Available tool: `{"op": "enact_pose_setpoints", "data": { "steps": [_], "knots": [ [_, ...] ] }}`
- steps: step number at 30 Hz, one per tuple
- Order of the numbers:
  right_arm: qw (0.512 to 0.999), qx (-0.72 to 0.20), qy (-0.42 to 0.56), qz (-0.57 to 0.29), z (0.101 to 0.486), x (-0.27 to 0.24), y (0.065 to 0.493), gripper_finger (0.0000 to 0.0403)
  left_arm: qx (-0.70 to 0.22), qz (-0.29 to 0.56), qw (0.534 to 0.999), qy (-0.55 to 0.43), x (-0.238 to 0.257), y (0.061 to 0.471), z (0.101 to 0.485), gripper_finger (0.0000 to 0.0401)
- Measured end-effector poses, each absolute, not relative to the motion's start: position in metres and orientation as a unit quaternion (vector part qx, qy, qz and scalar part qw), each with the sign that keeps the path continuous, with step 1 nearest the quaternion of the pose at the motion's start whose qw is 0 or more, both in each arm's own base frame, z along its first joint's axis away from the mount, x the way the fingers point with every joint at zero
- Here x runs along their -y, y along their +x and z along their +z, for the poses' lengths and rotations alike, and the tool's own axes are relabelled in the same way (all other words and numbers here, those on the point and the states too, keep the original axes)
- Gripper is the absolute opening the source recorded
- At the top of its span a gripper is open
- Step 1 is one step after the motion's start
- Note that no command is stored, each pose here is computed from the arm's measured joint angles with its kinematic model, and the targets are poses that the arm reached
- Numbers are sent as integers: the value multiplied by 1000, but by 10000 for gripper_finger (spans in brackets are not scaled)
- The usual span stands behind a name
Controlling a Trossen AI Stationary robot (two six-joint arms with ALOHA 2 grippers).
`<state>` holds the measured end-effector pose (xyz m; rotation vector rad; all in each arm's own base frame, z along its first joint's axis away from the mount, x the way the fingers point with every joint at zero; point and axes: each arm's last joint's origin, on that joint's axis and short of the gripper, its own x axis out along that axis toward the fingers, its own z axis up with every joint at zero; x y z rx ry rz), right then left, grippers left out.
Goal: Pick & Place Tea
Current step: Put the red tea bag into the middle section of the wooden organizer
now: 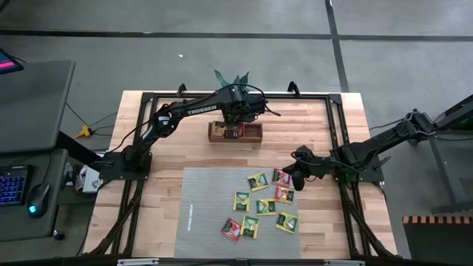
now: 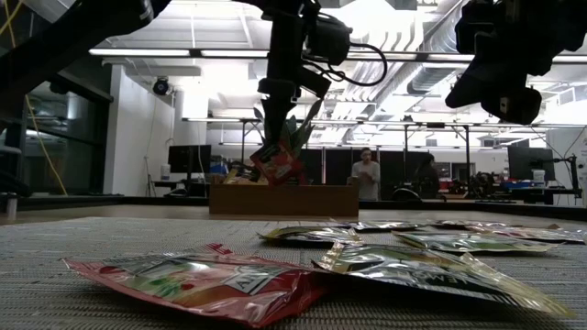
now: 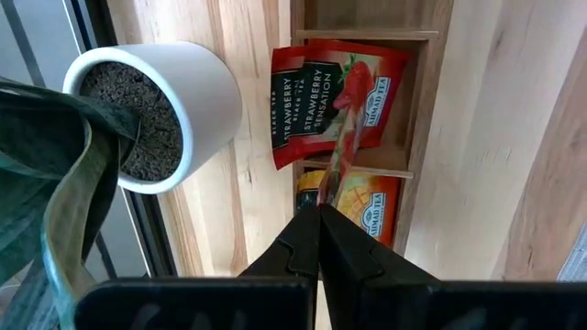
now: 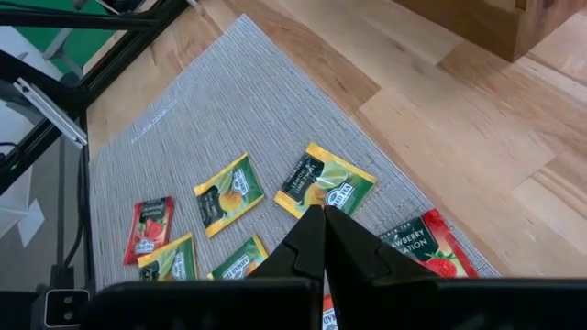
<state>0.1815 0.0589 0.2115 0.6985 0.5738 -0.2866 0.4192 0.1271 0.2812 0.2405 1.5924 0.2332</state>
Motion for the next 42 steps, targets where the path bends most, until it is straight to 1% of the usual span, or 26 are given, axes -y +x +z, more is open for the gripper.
{"op": "enact_pose_setpoints", "data": {
  "steps": [18,20,25,33,37,42],
  "knots": [
    [891,-276,332,-139,211,-59,182,0,-708,85,696,89,-126,420,281,0],
    [892,-274,331,-141,212,-59,182,0,-708,85,695,89,-126,423,276,0],
    [893,-273,329,-142,212,-59,182,0,-734,76,670,86,-128,430,250,0],
    [892,-273,330,-142,212,-59,182,0,-736,91,663,98,-130,431,248,0],
    [892,-273,329,-142,212,-59,182,0,-740,115,652,124,-132,431,249,0],
    [895,-274,323,-140,212,-59,182,0,-739,112,653,121,-132,431,249,0]
  ]
}}
